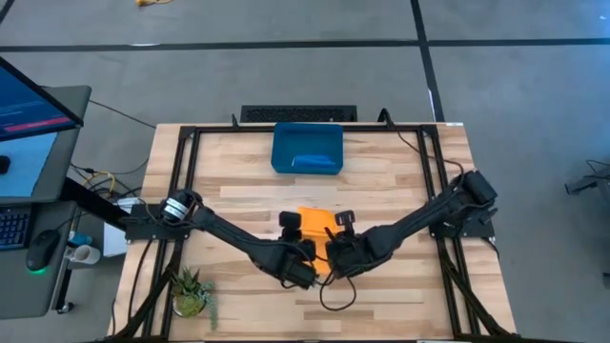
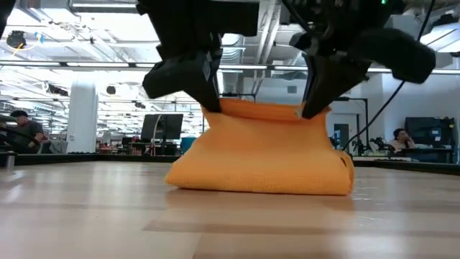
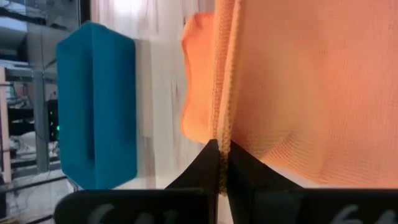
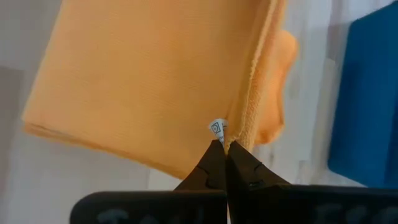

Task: Roll microfiber towels into tight, uniform cylinder then place into a basket
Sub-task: Fold the orange microfiber towel

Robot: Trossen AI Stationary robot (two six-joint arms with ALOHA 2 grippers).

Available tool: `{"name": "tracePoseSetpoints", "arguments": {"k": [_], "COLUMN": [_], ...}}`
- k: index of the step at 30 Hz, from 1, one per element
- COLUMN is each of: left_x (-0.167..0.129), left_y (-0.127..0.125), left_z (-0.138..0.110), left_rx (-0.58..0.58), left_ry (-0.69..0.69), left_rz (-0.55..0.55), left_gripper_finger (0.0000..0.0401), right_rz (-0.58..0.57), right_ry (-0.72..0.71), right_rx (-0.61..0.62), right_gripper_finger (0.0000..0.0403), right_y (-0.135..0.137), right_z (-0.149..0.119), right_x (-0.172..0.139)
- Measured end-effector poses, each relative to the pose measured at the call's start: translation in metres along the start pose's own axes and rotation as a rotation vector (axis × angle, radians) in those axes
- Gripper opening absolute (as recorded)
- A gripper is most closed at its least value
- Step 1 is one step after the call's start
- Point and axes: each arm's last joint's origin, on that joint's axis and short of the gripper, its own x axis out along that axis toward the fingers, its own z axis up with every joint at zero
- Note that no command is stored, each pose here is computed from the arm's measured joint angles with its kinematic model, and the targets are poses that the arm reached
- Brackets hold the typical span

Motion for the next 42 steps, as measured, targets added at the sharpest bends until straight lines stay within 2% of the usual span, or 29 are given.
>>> {"name": "tracePoseSetpoints", "arguments": {"k": [4, 8, 14, 18, 33, 38, 42], "left_x": [0.009, 0.027, 0.049, 0.053, 0.055, 0.056, 0.057], "left_y": [0.010, 0.013, 0.009, 0.008, 0.008, 0.008, 0.009], "left_z": [0.002, -0.004, -0.014, -0.017, -0.018, -0.026, -0.024], "left_rx": [-0.005, -0.036, -0.056, -0.066, -0.062, -0.006, -0.080], "left_ry": [0.020, 0.053, 0.020, 0.019, 0.017, 0.068, 0.067], "left_rz": [-0.005, -0.030, -0.084, -0.112, -0.093, -0.087, -0.075], "left_gripper_finger": [0.0002, 0.0002, 0.0002, 0.0002, 0.0004, 0.0034, 0.0079], "right_rz": [-0.010, -0.027, -0.033, -0.018, -0.017, 0.001, -0.001], "right_ry": [-0.002, 0.043, 0.109, 0.118, 0.118, 0.173, 0.150], "right_rx": [0.031, 0.035, -0.012, -0.007, -0.001, -0.026, -0.015], "right_gripper_finger": [0.0005, 0.0006, 0.0007, 0.0007, 0.0015, 0.0014, 0.0018], "right_y": [-0.011, -0.012, -0.010, -0.014, -0.016, -0.015, -0.014], "right_z": [0.000, 0.002, 0.002, 0.002, 0.002, -0.005, -0.002], "right_x": [0.001, 0.020, 0.043, 0.047, 0.047, 0.048, 0.047]}}
